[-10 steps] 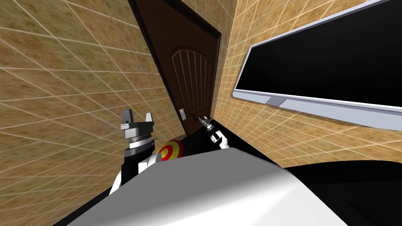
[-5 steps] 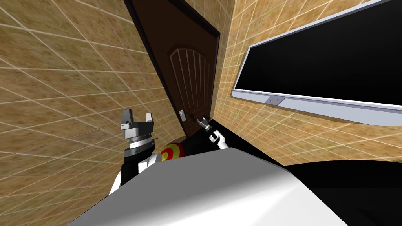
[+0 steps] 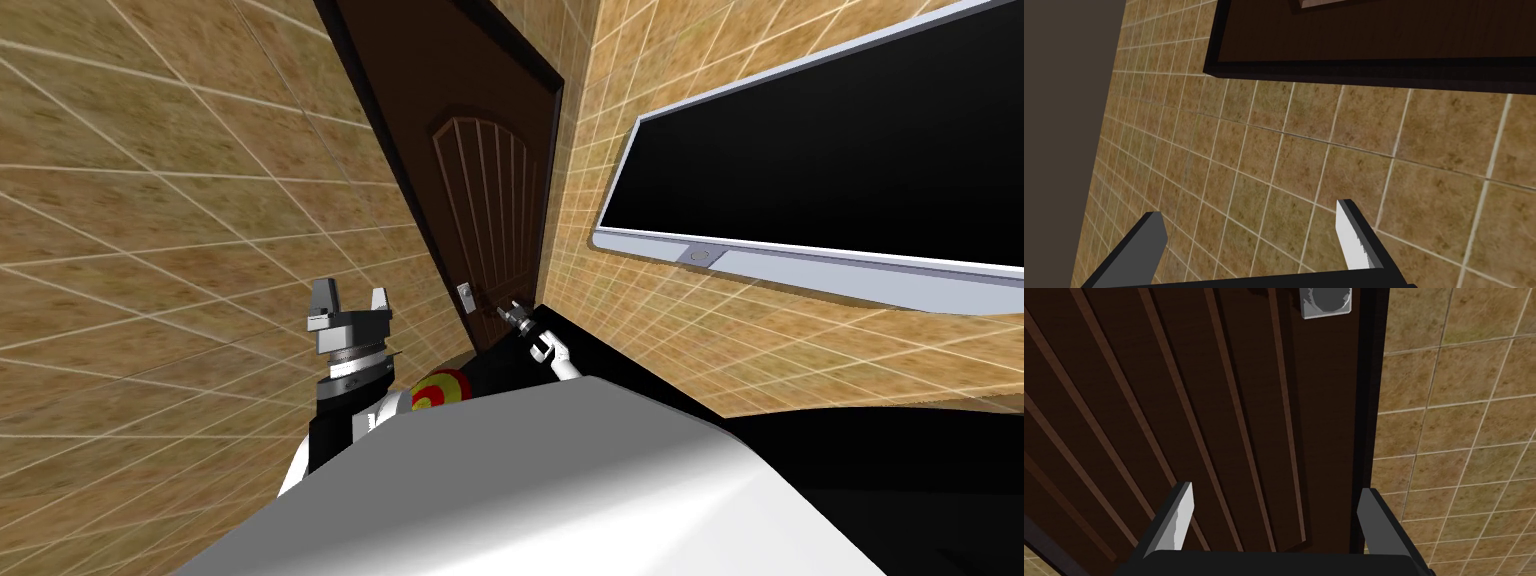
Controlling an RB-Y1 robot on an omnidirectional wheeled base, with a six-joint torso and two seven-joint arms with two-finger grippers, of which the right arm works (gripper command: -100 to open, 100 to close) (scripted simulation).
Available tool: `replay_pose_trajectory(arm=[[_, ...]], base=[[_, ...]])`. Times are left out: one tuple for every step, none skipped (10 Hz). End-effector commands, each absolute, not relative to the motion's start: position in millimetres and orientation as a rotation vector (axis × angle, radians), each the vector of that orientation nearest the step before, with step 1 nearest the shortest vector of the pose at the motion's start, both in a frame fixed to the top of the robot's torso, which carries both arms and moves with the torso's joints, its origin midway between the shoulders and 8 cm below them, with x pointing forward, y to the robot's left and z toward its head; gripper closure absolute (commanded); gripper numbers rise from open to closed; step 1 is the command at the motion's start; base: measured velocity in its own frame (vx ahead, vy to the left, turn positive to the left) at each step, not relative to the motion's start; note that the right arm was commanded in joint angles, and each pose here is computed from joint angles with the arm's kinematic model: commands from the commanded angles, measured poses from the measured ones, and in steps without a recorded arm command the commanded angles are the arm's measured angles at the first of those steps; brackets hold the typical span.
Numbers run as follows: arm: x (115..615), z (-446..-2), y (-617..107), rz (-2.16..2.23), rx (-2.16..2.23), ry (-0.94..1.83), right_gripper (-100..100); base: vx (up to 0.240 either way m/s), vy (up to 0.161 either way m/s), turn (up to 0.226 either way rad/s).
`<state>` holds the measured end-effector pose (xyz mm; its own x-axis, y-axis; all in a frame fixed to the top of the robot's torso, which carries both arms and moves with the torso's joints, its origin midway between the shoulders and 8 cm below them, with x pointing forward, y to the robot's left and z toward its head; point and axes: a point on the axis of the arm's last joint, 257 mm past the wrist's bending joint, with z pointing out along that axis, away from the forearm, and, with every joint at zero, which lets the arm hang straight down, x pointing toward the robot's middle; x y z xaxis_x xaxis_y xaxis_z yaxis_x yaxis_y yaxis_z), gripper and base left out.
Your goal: Pull the door open
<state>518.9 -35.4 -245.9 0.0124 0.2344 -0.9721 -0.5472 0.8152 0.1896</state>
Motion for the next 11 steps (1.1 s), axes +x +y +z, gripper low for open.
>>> replay_pose_trajectory(arm=[[519.2,-253.9,-29.6,0.605,-0.303,1.449,-100],[520.1,-262.2,-22.2,0.587,-0.342,1.462,-100],[520.3,-265.5,-19.1,0.58,-0.358,1.468,-100],[520.5,-268.9,-16.0,0.573,-0.374,1.473,-100],[520.7,-272.2,-13.0,0.565,-0.391,1.478,-100],[520.9,-278.8,-7.0,0.551,-0.423,1.487,-100],[520.8,-283.3,-2.6,0.542,-0.447,1.493,-100],[520.7,-287.8,1.7,0.532,-0.47,1.499,-100],[520.7,-290.0,3.8,0.528,-0.482,1.502,-100],[520.4,-293.5,7.4,0.52,-0.5,1.506,-100],[520.3,-295.6,9.6,0.516,-0.512,1.508,-100]], base=[[0.059,0.09,-0.075],[0.065,0.125,-0.109],[0.07,0.149,-0.071],[0.07,0.127,-0.054],[0.07,0.095,-0.064],[0.09,0.137,-0.057],[0.118,0.187,-0.096],[0.111,0.221,-0.092],[0.079,0.181,-0.048],[0.059,0.161,-0.048],[0.077,0.161,-0.045]])
